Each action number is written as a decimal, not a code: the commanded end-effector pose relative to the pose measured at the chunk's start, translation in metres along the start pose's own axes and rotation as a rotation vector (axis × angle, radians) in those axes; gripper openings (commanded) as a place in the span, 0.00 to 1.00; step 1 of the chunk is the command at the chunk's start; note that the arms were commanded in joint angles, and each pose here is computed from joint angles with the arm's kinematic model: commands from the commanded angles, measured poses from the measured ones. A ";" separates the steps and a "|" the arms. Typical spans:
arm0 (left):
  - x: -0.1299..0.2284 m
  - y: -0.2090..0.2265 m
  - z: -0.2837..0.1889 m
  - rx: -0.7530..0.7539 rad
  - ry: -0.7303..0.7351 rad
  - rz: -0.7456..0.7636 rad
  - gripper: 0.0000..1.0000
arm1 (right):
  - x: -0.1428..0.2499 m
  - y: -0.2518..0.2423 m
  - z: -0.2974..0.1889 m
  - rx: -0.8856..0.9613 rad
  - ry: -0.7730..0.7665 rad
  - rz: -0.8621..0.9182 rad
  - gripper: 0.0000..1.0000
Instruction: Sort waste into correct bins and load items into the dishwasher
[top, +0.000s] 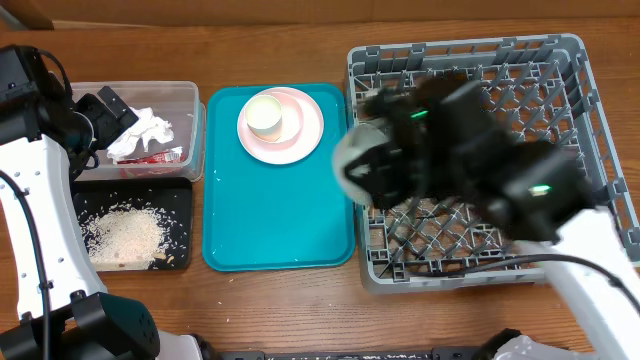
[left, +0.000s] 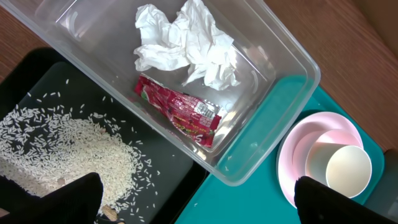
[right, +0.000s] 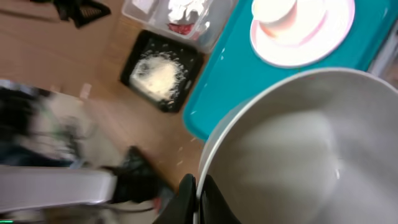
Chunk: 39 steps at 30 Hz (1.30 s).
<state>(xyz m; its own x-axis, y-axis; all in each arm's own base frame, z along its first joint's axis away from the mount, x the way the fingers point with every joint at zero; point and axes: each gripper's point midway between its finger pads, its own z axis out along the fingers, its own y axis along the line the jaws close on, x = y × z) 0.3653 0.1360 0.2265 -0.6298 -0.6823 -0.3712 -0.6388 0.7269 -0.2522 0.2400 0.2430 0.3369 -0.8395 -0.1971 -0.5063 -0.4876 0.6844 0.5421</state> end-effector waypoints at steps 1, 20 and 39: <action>-0.003 -0.003 -0.002 0.008 -0.008 -0.019 1.00 | 0.003 0.012 -0.033 -0.235 0.008 0.120 0.04; -0.003 -0.003 -0.002 0.008 -0.008 -0.018 1.00 | 0.050 -0.070 0.008 -0.687 0.025 0.407 0.04; -0.003 -0.003 -0.002 0.008 -0.008 -0.019 1.00 | 0.087 -0.118 0.036 -0.619 0.007 0.546 0.04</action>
<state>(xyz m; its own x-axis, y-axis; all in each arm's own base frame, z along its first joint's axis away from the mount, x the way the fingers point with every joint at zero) 0.3652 0.1360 0.2264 -0.6300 -0.6823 -0.3708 -0.6389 0.7268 -0.2521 0.2347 0.1716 0.2039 -0.9979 0.0426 -0.0480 -0.0392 0.1878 0.9814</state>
